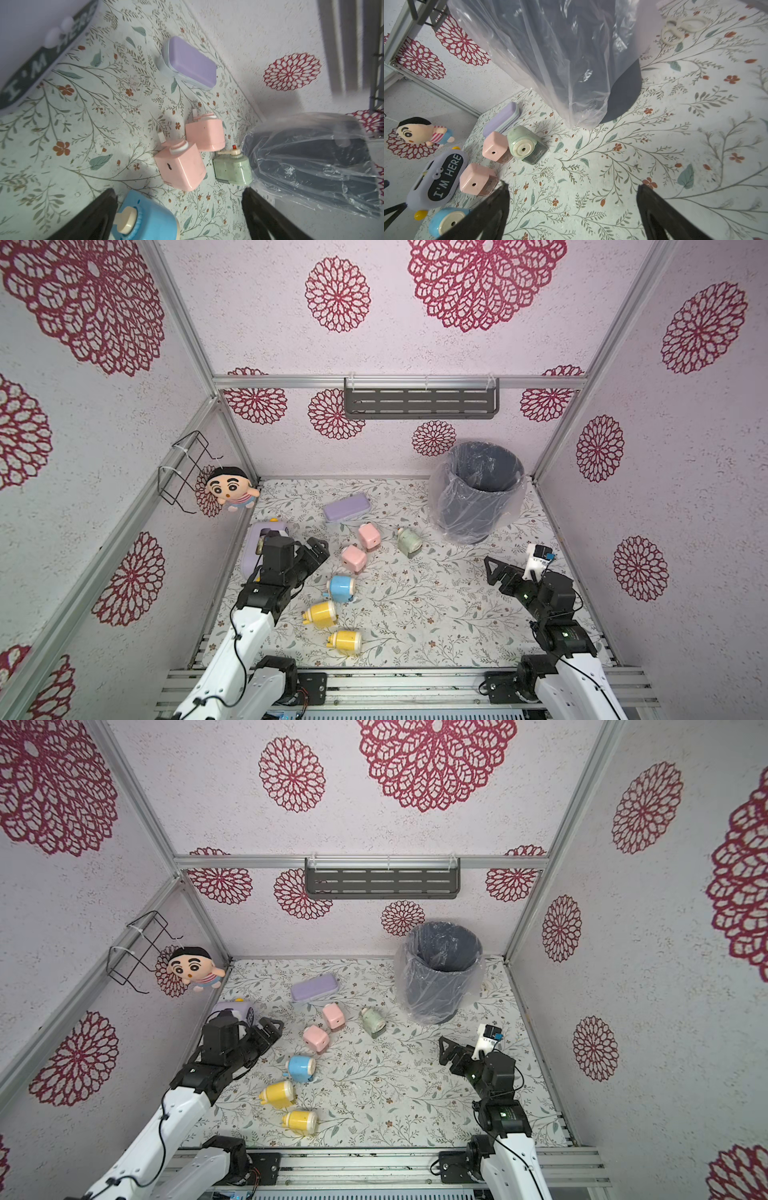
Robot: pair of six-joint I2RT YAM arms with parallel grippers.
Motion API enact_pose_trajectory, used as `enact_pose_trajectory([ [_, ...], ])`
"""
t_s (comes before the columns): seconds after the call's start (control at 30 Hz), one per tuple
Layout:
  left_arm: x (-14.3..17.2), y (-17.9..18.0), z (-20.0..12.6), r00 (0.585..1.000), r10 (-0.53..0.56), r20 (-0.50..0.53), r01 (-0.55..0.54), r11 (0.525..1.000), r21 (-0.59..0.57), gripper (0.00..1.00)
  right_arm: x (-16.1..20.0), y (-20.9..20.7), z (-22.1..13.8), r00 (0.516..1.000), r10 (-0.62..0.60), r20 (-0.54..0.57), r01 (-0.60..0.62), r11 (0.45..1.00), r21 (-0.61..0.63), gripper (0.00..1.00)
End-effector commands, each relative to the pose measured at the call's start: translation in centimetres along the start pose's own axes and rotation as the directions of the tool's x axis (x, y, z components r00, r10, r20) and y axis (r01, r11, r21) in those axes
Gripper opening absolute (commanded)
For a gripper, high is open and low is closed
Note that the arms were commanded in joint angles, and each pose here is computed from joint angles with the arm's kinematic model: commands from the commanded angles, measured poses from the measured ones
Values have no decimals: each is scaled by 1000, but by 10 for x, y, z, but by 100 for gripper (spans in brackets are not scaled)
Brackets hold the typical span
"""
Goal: Take out the pencil sharpener tray and clean the shavings
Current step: Pick up the pencil sharpener from the center of the board.
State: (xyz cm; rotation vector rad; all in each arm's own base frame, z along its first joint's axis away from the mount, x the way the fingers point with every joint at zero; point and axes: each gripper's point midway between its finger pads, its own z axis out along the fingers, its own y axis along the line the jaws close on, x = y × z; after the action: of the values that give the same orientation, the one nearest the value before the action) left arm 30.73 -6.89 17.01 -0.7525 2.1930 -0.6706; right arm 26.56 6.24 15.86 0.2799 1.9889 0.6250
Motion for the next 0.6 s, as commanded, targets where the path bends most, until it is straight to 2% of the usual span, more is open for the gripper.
enact_pose_trajectory([
  [0.0,-1,-26,12,997,75,-33,-75,997,4,97,-8,21,8,999,-26,21,28,995,-95,99],
  [0.13,11,-37,30,986,130,-106,-140,986,-93,97,8,25,21,997,-72,-27,70,994,-81,99],
  [0.27,23,-62,45,974,170,-152,-191,972,-135,97,21,32,29,989,-135,-57,132,990,-56,99],
  [0.57,50,-112,82,966,140,-219,-200,937,-286,97,27,17,47,965,-227,-129,241,965,107,99],
])
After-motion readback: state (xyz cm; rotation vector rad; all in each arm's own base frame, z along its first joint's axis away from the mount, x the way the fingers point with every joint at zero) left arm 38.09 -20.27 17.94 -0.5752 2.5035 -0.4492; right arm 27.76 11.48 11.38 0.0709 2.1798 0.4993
